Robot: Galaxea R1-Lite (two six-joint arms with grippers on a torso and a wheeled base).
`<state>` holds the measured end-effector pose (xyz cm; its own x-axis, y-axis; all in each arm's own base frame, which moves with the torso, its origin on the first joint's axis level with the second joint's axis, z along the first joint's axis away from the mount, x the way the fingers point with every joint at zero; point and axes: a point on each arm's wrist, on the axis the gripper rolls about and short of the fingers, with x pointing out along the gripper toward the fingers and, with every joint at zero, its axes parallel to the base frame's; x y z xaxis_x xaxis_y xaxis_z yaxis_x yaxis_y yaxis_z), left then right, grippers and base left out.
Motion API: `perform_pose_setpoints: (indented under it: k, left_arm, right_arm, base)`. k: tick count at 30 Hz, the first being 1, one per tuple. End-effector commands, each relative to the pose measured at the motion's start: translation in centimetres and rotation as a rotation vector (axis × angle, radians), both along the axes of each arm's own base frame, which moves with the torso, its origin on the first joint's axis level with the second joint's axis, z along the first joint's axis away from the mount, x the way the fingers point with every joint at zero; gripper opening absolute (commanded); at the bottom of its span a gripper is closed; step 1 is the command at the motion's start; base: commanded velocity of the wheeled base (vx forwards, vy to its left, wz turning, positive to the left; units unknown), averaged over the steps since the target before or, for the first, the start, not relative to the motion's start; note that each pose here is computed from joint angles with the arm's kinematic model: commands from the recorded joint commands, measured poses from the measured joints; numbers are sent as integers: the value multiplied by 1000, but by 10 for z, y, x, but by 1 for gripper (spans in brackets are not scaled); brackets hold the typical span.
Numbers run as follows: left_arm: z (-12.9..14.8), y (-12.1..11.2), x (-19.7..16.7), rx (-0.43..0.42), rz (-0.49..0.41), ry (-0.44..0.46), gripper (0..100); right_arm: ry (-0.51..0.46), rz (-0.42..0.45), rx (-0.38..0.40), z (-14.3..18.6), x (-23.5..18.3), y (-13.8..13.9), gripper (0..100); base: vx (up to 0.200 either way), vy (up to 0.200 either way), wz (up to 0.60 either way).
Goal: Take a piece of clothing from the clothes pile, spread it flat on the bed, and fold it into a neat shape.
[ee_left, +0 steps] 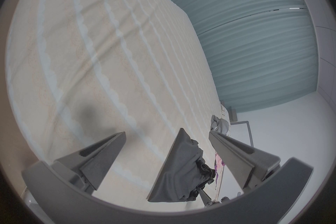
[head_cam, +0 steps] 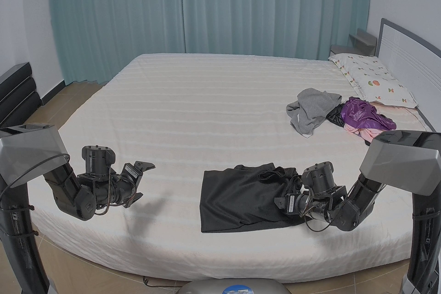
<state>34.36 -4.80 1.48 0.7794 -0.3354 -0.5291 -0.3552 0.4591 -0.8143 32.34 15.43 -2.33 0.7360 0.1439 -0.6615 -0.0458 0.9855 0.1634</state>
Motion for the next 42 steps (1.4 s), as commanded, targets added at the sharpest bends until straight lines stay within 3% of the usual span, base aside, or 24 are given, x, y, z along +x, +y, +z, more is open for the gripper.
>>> perform_pose_setpoints:
  k: [1,16,21,22,29,36,42]
  left_arm:
    - [-1,0,0,1,2,4,100]
    - [-2,0,0,4,4,3,100]
    - [-2,0,0,4,4,3,100]
    - [-2,0,0,4,4,3,100]
    - [-2,0,0,4,4,3,100]
    - [-3,0,-1,4,4,8,100]
    - [-4,1,-1,25,-8,6,100]
  right_arm:
    - [1,-14,-27,-2,2,-7,100]
    - [96,-2,-99,-12,5,-9,100]
    - [96,-35,-154,-11,6,-26,100]
    - [100,-68,-216,-14,8,-43,100]
    - [98,-88,-222,2,-6,-60,100]
    - [50,-85,-168,28,-10,-69,100]
    - [30,-8,42,47,-9,-61,100]
  base:
    - [0,0,0]
    - [0,0,0]
    - [0,0,0]
    - [0,0,0]
    - [0,0,0]
    - [0,0,0]
    - [0,0,0]
